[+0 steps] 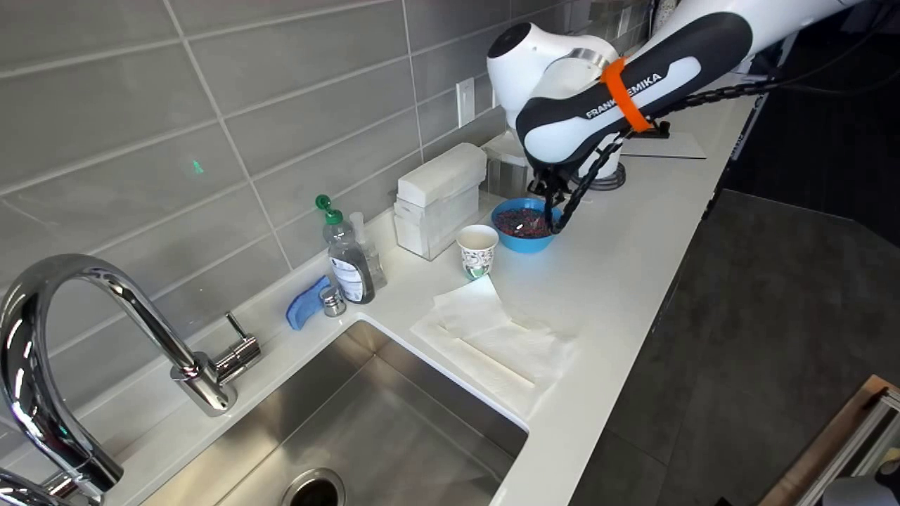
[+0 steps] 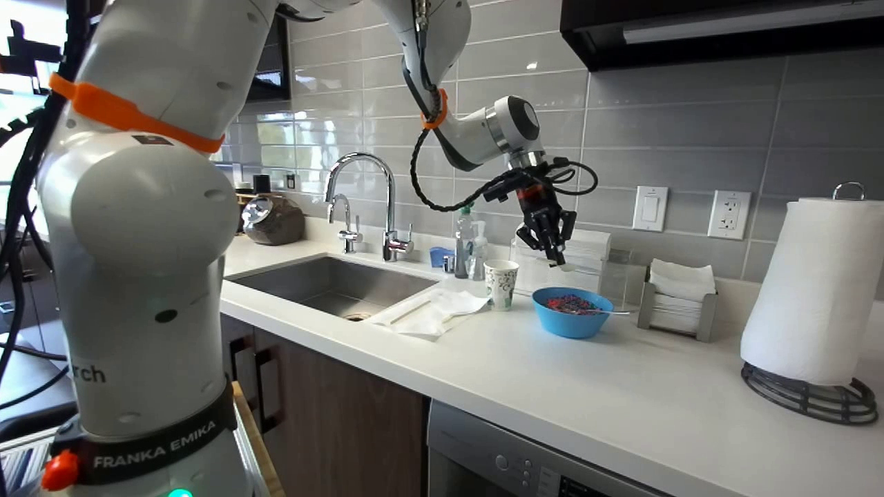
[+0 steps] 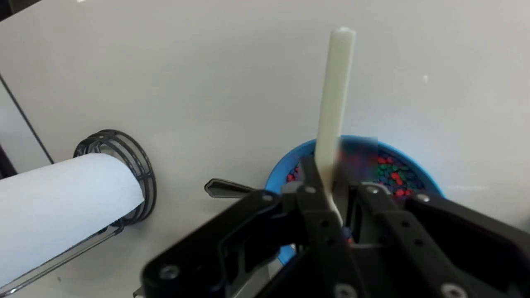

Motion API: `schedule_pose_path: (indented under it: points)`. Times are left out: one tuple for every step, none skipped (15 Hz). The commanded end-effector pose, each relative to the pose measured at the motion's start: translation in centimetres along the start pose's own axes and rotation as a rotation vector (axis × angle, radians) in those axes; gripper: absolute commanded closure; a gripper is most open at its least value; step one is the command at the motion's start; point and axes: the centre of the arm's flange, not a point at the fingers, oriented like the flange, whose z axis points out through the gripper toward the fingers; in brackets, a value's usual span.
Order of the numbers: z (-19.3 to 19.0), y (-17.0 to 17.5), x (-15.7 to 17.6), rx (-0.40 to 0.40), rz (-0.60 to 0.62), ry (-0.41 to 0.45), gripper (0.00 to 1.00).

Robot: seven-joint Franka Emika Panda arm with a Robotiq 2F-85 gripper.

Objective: Transfer a spoonful of contents from the bowl into the cup

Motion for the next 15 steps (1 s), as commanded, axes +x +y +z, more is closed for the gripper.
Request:
schedule_pose_path:
  points:
    - [-0.5,-2.1,1.8,-0.141,-0.077,-0.007,0.96]
    - [-0.6,-2.5,1.9,-0.175,-0.097,-0.003,0.96]
    - [-0.7,-2.9,2.2,-0.207,-0.113,0.002,0.96]
    - [-0.7,-3.1,2.3,-0.236,-0.130,0.010,0.96]
    - [-0.7,-3.3,2.5,-0.270,-0.137,0.020,0.96]
    - [-0.8,-3.5,2.6,-0.305,-0.145,0.027,0.96]
    - [-0.9,-3.6,2.7,-0.335,-0.149,0.037,0.96]
    - [-0.9,-3.6,2.8,-0.368,-0.150,0.049,0.96]
    - [-1.0,-3.7,2.9,-0.377,-0.156,0.047,0.96]
    - [-1.0,-3.7,3.1,-0.396,-0.158,0.056,0.96]
    - [-1.0,-3.7,3.2,-0.419,-0.154,0.068,0.96]
    - [-1.1,-3.6,3.3,-0.414,-0.162,0.061,0.96]
    - [-1.1,-3.7,3.3,-0.442,-0.154,0.081,0.96]
    - [-1.2,-3.7,3.3,-0.425,-0.169,0.059,0.96]
    - [-1.2,-3.8,3.3,-0.445,-0.162,0.073,0.96]
